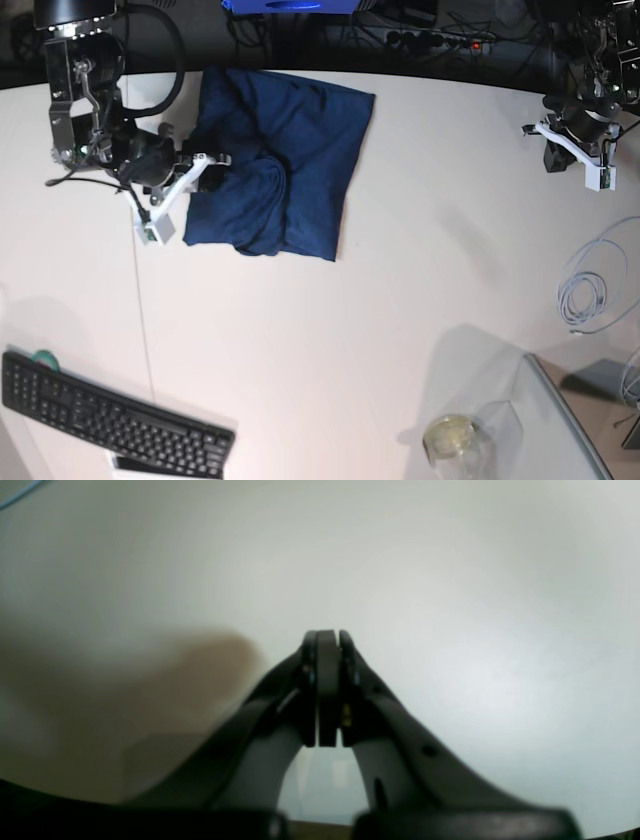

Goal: Layout the t-shirt on the table in an organized manner, then fold the t-shirt properly
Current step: 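Release the left gripper and press the folded bundle with the right gripper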

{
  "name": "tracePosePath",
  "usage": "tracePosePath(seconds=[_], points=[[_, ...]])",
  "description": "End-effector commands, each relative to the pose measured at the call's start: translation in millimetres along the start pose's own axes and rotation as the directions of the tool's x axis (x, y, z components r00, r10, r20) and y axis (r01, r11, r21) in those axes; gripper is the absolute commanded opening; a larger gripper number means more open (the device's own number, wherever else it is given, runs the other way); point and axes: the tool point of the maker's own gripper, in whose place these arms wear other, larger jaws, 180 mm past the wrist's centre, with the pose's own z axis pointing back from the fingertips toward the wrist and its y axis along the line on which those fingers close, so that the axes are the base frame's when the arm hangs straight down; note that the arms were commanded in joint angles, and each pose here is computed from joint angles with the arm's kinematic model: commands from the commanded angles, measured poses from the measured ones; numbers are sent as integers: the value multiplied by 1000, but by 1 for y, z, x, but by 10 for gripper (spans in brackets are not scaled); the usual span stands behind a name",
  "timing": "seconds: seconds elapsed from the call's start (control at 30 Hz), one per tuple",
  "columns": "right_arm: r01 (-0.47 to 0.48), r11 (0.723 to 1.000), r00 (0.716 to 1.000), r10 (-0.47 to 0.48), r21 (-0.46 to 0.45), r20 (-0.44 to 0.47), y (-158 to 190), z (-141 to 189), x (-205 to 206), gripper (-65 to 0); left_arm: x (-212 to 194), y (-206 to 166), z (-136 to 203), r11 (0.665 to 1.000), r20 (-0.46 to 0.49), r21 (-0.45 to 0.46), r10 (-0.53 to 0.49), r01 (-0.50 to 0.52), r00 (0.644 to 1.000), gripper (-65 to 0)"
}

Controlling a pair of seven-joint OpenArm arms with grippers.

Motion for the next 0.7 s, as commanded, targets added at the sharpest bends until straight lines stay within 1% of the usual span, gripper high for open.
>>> tracePosePath(seconds=[0.0,0.03,0.2,0.33,0.53,0.67], points=[[-20,1000,999,20,18,34,7,3,11,-615,12,6,3,1000,32,6,-16,16,999,-650],[-33,999,999,32,28,37,12,4,13,-650,11,7,4,1000,30,8,-15,15,999,-650],[-121,989,990,115,80,79,47,17,16,-638,1,14,1,1000,5,24,5,-5,1000,-650],[-167,979,986,167,120,17,66,15,5,-641,-1,12,0,1000,2,19,5,-5,1000,-650],[-248,947,966,257,205,-20,104,6,-11,-642,2,-11,-10,1000,7,-31,2,-2,1000,-650],[-286,920,954,300,267,-10,136,1,-11,-642,-3,-23,-13,998,-7,-58,-9,8,1000,-650]])
